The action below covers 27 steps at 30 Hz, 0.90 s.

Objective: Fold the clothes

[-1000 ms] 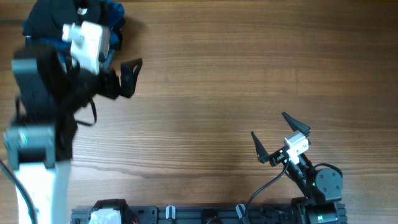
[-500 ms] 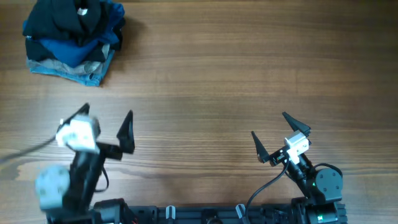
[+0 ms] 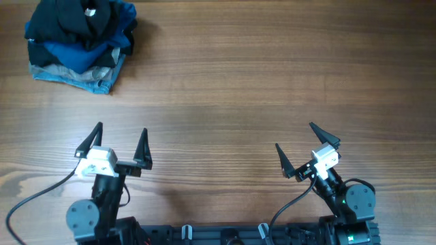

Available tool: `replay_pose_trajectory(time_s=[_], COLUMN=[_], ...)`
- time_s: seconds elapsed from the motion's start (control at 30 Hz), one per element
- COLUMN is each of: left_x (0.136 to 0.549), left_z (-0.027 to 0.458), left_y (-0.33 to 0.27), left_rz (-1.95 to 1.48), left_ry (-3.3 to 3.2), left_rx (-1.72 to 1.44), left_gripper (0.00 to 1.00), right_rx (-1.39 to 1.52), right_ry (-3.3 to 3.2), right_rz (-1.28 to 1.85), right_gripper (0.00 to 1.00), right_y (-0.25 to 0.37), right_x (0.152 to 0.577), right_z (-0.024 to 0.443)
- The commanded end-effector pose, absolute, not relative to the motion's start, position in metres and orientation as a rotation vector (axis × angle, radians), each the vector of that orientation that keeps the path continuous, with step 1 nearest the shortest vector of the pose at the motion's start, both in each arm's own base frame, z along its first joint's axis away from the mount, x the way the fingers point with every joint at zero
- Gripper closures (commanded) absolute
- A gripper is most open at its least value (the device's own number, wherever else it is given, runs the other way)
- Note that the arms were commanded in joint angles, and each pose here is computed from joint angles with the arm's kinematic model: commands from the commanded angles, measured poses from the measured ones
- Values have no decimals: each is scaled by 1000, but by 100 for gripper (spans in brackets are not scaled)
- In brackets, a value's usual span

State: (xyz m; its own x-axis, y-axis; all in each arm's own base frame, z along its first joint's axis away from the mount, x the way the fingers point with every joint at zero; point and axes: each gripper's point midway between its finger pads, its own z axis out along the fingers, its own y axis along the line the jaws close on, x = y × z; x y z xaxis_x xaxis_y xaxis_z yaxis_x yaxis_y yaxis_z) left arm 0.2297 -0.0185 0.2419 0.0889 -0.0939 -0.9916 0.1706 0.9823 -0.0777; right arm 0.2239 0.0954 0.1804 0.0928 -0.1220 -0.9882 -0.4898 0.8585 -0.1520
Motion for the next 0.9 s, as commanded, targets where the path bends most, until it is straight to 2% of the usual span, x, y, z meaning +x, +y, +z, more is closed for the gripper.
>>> replay_pose_trajectory(time_s=[0.0, 0.17, 0.87], left_x=[239, 242, 242], left_z=[207, 166, 165], left_y=[-19, -23, -23], left_rz=[-230, -273, -273], left_ry=[1499, 1613, 1618], left_rx=[48, 42, 40], left_gripper=[0, 0, 0], right_rx=[-524, -524, -524], right_ry=[1455, 1455, 1455], right_rz=[279, 278, 279], right_gripper=[0, 0, 0], right_y=[96, 96, 96], right_x=[223, 223, 223], right_z=[183, 183, 183])
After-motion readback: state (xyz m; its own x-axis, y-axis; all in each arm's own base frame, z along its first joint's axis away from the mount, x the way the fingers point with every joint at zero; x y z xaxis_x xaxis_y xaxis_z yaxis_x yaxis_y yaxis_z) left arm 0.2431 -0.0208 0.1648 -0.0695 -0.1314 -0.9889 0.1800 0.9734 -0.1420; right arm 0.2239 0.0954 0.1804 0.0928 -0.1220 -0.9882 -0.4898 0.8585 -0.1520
